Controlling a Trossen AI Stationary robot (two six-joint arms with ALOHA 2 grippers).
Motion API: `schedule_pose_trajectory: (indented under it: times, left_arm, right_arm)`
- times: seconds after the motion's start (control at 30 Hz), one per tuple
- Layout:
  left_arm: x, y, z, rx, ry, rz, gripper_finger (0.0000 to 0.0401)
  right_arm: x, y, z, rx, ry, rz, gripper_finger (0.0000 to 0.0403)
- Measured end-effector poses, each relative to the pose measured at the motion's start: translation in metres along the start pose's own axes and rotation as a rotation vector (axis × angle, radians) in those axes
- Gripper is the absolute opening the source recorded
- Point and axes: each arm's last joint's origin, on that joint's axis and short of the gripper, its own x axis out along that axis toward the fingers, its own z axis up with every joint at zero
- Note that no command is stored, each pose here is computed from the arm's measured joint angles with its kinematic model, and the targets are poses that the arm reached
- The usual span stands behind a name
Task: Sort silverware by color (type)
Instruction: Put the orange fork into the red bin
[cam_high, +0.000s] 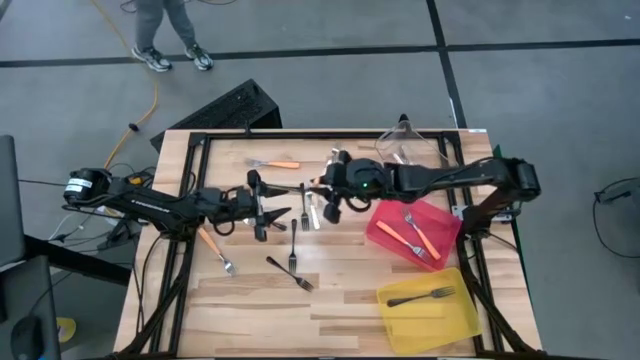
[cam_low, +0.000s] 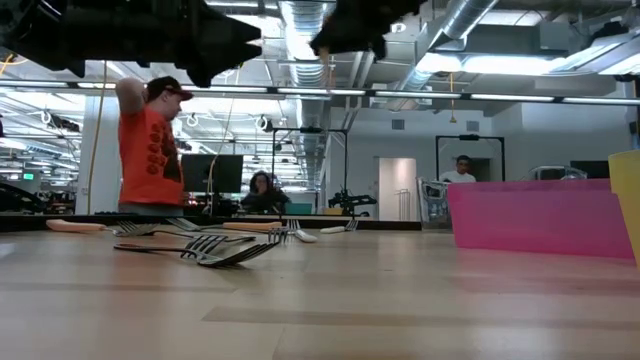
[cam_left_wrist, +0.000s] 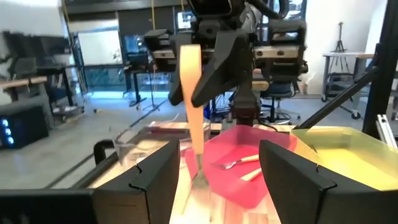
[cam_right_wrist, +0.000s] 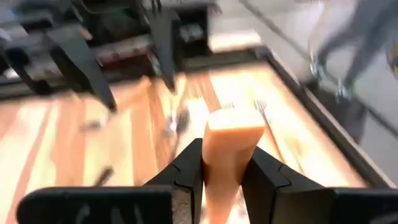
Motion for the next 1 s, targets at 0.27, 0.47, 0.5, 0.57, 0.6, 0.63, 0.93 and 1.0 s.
schedule_pose_trajectory:
  times: [0.27, 0.47, 0.5, 0.57, 0.6, 0.63, 0.93, 1.0]
  left_arm:
    - [0.000, 0.000, -0.003, -0.089, 0.030, 0.018, 0.0206]
    - [0.000, 0.000, -0.003, -0.099, 0.027, 0.018, 0.0206]
    - [0.000, 0.000, -0.003, -0.099, 0.027, 0.018, 0.0206]
    - [0.000, 0.000, -0.003, -0.098, 0.028, 0.018, 0.0206]
    - [0.000, 0.000, -0.003, -0.098, 0.028, 0.018, 0.0206]
    - [0.000, 0.000, -0.003, -0.099, 0.029, 0.018, 0.0206]
    - [0.000, 0.000, -0.006, -0.143, 0.062, 0.018, 0.0206]
    - [0.000, 0.000, -0.006, -0.143, 0.064, 0.010, 0.0206]
  right_arm:
    - [-0.054, -0.017, -0.007, 0.076, 0.220, -0.067, 0.0101]
    - [-0.107, -0.030, -0.014, 0.224, 0.366, -0.131, 0.0101]
    - [-0.112, -0.032, -0.017, 0.254, 0.394, -0.149, 0.0101]
    - [-0.118, -0.034, -0.022, 0.296, 0.449, -0.182, 0.0101]
    - [-0.119, -0.035, -0.027, 0.305, 0.498, -0.203, 0.0101]
    - [-0.120, -0.035, -0.031, 0.311, 0.542, -0.222, 0.0101]
    - [-0.103, -0.033, -0.078, 0.355, 0.812, -0.278, 0.0101]
    - [-0.102, -0.035, -0.095, 0.388, 0.847, -0.273, 0.0101]
